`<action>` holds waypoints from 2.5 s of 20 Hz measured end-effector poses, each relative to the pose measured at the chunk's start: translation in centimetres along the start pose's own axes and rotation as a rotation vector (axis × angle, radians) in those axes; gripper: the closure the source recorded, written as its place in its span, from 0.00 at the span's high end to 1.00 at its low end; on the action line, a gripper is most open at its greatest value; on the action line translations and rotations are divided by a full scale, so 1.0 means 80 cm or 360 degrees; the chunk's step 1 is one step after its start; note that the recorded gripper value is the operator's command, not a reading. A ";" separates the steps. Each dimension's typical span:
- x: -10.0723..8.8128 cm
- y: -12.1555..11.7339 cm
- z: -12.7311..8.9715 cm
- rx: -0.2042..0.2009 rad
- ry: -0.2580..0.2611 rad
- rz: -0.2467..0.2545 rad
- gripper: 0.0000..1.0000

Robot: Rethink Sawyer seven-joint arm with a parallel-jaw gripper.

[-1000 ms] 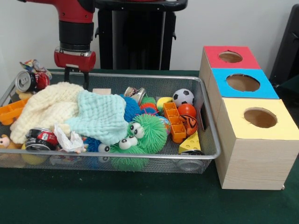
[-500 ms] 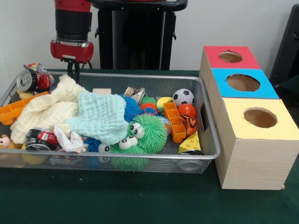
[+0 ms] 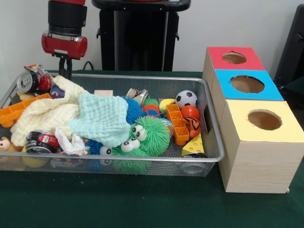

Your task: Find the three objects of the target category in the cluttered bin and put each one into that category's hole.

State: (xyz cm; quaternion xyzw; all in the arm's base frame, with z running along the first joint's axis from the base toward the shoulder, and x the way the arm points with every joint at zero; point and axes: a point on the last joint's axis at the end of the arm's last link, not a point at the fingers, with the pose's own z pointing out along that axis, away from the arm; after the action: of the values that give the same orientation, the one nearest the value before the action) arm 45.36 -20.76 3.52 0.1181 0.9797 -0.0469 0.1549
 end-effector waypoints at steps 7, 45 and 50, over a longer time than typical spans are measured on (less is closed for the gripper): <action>-0.006 0.001 -0.003 0.0003 -0.0002 -0.0006 0.00; -0.046 -0.006 -0.016 -0.0033 0.0095 0.0146 1.00; -0.059 -0.006 -0.025 -0.0037 0.0136 0.0176 1.00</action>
State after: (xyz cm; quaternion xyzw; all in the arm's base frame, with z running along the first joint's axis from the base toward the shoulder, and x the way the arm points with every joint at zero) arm 49.04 -22.02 6.91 0.1721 0.9779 -0.0217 0.1167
